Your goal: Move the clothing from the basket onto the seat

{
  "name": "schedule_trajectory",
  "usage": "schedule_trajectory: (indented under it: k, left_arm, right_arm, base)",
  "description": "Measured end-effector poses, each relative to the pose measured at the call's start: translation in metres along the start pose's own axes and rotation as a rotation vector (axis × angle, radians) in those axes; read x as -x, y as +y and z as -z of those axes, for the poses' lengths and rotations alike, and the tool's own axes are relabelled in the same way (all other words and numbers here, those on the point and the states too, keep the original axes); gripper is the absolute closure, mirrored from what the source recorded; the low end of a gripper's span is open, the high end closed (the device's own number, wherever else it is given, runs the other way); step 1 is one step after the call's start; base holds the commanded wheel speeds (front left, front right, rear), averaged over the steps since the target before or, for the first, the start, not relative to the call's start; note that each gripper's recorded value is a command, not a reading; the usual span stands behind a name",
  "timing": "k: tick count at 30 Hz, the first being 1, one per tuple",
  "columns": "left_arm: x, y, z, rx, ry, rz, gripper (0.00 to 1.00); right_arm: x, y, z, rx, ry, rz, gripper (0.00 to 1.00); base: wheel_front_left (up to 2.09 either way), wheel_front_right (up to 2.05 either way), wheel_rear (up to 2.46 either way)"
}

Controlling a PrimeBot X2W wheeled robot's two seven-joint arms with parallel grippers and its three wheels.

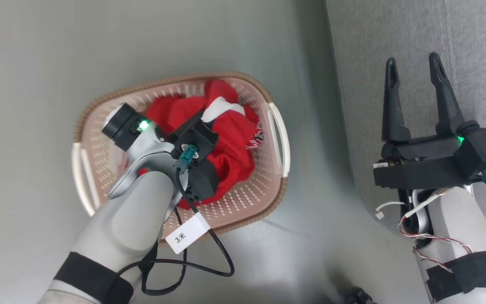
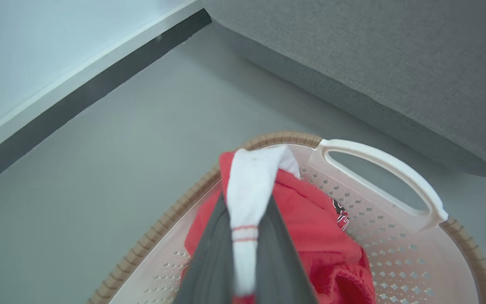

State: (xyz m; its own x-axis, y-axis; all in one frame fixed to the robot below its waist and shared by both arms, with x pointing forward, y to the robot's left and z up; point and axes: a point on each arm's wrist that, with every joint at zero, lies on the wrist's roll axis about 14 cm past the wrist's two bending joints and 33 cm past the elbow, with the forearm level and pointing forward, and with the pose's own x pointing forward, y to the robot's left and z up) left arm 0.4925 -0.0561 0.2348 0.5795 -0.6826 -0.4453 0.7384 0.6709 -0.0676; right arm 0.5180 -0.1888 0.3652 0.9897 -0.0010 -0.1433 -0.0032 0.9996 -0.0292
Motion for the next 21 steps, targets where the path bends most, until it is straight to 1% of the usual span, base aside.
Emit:
schedule_trajectory:
  k: [4, 7, 11, 21]
  left_arm:
    - [0.012, 0.008, -0.029, -0.033, -0.047, -0.02, 1.0]
    - [0.022, 0.017, -0.052, -0.037, -0.091, -0.053, 1.0]
    - [0.037, 0.025, -0.083, -0.062, -0.144, -0.082, 1.0]
    - [0.081, 0.031, -0.162, -0.086, -0.3, -0.139, 1.0]
  right_arm:
    - [0.005, 0.0, -0.008, 0.001, -0.004, -0.01, 0.0]
    - [0.006, 0.001, -0.017, -0.001, -0.019, -0.018, 0.0]
    - [0.01, 0.008, -0.03, -0.01, -0.038, -0.039, 0.0]
    - [0.02, 0.03, -0.073, -0.025, -0.114, -0.114, 0.0]
  base:
    - [0.0, 0.0, 0.0]
    - [0.0, 0.0, 0.0]
    - [0.0, 0.0, 0.0]
    - [0.0, 0.0, 0.0]
